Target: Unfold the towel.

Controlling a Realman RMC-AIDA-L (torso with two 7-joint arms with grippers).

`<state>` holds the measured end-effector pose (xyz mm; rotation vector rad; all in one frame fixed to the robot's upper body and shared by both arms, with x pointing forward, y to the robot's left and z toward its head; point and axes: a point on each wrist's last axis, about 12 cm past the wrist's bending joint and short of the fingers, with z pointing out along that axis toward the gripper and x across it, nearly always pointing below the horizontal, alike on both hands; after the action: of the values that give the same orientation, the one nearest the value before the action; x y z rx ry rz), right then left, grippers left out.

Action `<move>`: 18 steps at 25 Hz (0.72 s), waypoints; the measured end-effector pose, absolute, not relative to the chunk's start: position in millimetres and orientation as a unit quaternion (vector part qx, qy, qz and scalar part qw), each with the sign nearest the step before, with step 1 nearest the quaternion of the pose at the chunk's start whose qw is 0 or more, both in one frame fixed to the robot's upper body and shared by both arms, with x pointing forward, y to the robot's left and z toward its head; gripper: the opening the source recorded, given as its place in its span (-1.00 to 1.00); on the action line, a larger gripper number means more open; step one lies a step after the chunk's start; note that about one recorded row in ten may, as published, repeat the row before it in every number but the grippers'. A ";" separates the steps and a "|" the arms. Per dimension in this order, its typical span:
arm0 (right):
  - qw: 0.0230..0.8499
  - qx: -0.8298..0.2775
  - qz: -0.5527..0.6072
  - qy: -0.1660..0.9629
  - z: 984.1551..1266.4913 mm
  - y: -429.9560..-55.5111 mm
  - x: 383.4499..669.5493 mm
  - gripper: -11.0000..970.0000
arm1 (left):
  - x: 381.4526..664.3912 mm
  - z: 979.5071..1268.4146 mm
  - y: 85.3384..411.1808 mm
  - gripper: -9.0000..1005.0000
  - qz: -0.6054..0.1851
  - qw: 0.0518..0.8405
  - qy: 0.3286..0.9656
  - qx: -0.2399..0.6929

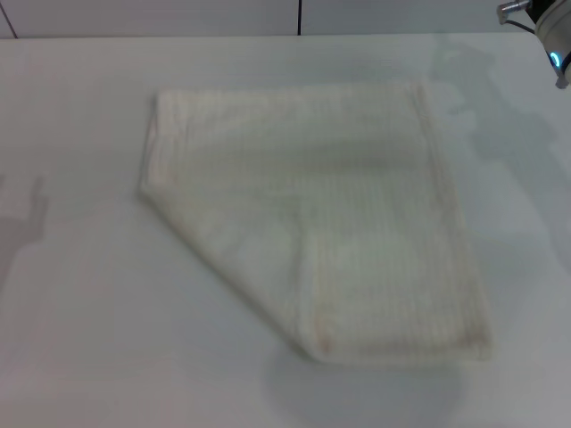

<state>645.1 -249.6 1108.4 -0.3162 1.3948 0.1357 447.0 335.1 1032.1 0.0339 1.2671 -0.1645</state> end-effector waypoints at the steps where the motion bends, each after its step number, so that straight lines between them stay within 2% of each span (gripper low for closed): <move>1: 0.753 -0.145 0.062 0.639 1108.4 -249.6 645.0 -0.98 | 448.3 1032.5 334.7 -0.35 -0.077 0.803 0.591 0.017; 2: 0.753 -0.145 0.062 0.639 1108.4 -249.6 645.0 -0.98 | 448.6 1032.6 334.6 -0.34 -0.077 0.803 0.591 0.017; 5: 0.753 -0.145 0.062 0.639 1108.6 -249.3 645.3 -0.98 | 449.2 1032.9 334.4 0.02 -0.077 0.803 0.590 0.017; 10: 0.753 -0.145 0.062 0.639 1108.8 -249.1 645.5 -0.98 | 450.0 1033.1 335.0 0.31 -0.076 0.803 0.590 0.016; 18: 0.751 -0.144 0.062 0.641 1107.2 -249.9 644.5 -0.98 | 450.8 1031.5 333.6 0.30 -0.077 0.799 0.596 0.015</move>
<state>644.5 -249.9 1107.2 -0.3150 1.3998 0.1348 450.8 333.6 1031.5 0.0330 1.2781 -0.1662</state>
